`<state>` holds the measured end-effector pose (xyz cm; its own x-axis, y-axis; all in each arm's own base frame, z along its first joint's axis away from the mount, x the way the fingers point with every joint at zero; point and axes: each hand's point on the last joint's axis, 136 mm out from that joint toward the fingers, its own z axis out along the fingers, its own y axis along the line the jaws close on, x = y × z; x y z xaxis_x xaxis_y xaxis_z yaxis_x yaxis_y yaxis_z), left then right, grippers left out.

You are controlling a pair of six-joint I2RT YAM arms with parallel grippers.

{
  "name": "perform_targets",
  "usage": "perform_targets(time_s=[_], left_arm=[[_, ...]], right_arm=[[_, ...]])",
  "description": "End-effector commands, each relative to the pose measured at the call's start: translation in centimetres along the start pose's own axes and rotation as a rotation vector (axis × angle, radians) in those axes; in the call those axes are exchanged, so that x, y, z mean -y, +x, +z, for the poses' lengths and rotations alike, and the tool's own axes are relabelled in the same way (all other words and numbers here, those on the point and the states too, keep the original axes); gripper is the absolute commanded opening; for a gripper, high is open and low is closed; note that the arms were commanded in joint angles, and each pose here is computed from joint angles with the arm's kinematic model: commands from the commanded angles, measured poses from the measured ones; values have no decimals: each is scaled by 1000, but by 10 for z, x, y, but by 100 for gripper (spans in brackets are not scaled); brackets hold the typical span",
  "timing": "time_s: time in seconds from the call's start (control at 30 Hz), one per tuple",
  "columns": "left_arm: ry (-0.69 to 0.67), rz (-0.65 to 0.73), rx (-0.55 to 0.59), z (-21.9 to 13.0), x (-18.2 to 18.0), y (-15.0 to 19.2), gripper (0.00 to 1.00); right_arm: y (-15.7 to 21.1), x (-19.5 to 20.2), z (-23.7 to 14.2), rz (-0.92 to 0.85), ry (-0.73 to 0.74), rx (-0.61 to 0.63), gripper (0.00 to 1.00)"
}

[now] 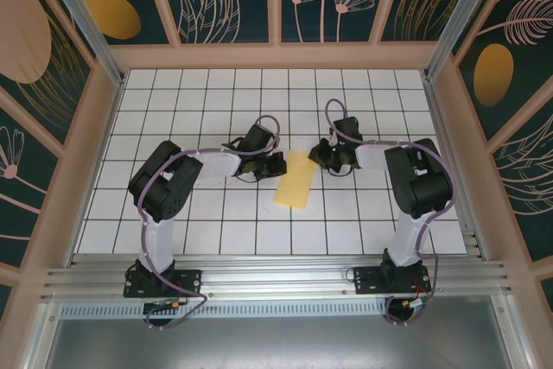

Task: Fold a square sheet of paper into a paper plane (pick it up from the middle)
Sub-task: Fold the square sheet of paper in half at the center of the table.

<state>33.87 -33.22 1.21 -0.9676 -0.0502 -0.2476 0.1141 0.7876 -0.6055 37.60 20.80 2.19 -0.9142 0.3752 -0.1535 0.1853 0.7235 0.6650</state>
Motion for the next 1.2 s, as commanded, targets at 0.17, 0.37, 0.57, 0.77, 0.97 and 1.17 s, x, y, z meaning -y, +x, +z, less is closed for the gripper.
perform_targets(time_s=[0.17,0.37,0.57,0.77,0.97,1.17], left_arm=[[-191,-49,-134,20,-62,45,0],[-192,-51,-134,19,-62,46,0],[-191,-48,-132,18,-61,45,0],[-191,-47,-131,18,-61,45,0],[-171,-48,-120,16,-54,41,0],[-160,-46,-117,14,-50,38,0]], right_arm=[[-24,-17,-8,-8,-57,23,12],[-11,15,9,58,6,-3,12],[-12,25,7,53,63,11,12],[-27,-13,-14,-20,-18,39,12],[-11,-41,-34,-74,-112,44,13],[18,-31,-22,-63,-108,-1,13]])
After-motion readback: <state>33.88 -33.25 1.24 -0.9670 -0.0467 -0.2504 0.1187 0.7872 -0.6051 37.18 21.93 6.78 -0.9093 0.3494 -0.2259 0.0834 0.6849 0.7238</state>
